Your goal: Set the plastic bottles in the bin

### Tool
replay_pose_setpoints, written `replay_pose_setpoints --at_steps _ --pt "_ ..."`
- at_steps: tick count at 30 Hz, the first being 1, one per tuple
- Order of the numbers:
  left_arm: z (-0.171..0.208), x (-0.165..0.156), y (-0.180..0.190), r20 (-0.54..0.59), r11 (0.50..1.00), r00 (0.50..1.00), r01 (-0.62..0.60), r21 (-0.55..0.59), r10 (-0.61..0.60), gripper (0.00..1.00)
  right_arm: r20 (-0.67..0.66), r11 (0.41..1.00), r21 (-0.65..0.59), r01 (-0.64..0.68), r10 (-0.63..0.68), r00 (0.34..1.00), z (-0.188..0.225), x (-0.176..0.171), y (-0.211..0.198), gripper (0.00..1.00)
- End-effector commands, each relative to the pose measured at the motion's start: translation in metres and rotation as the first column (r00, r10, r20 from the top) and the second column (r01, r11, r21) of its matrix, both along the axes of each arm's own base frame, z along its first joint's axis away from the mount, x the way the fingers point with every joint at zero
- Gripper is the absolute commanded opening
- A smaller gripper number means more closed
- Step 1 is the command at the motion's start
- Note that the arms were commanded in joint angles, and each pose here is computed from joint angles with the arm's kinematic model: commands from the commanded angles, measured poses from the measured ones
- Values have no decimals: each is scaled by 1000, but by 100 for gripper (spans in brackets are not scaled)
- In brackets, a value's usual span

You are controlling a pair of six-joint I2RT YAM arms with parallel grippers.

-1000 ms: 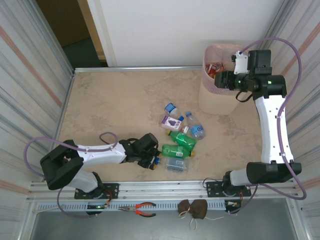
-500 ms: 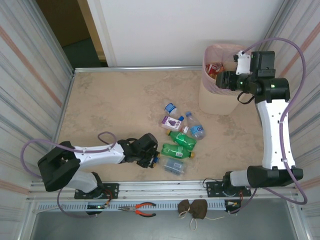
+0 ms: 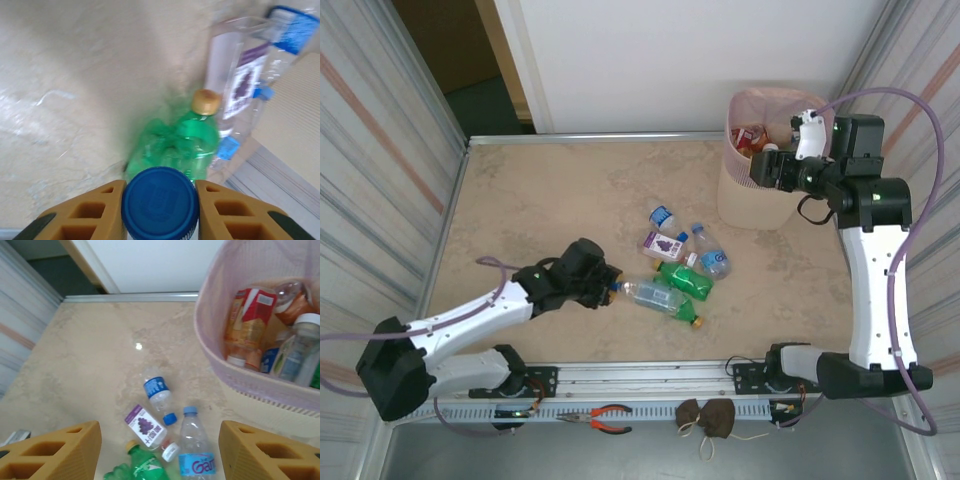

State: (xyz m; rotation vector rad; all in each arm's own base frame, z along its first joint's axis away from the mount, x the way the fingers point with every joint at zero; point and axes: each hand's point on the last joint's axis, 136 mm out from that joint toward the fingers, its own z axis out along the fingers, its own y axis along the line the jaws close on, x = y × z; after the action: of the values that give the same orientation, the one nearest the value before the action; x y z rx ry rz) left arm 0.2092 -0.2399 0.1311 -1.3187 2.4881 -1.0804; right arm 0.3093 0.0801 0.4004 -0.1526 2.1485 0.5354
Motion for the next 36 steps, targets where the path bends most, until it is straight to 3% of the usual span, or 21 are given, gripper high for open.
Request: replay_pose_setpoints --at_steps 1,4,9,14,17,21,25,27,31,36 --pt "43 20 1 219 989 964 142 43 -148 19 51 988 109 -107 102 993 14 -12 23 62" --pt "71 35 5 352 973 907 212 87 -229 19 86 964 182 -192 179 980 17 -17 41 63" --pt "123 55 9 573 946 760 312 91 -306 18 167 914 217 -343 312 935 22 -31 75 64" --pt "188 70 19 815 917 495 385 106 -302 17 215 861 210 -463 422 881 20 -44 112 66" --pt "229 63 15 899 871 256 440 218 -355 10 225 819 214 -532 489 843 19 -52 133 67" --pt "276 37 3 901 773 -76 487 407 -427 7 248 769 208 -605 557 793 21 -63 158 69" --pt "306 7 -2 831 685 -356 472 555 -427 3 306 688 177 -704 641 704 29 -83 183 74" --pt "318 -9 -3 786 656 -467 451 605 -404 0 329 649 157 -744 677 659 32 -94 192 77" --pt "337 -35 0 692 626 -622 386 677 -365 0 378 565 130 -814 731 568 43 -117 207 85" --pt "356 -63 -1 606 601 -732 342 722 -311 0 432 401 71 -913 813 390 49 -161 227 90"
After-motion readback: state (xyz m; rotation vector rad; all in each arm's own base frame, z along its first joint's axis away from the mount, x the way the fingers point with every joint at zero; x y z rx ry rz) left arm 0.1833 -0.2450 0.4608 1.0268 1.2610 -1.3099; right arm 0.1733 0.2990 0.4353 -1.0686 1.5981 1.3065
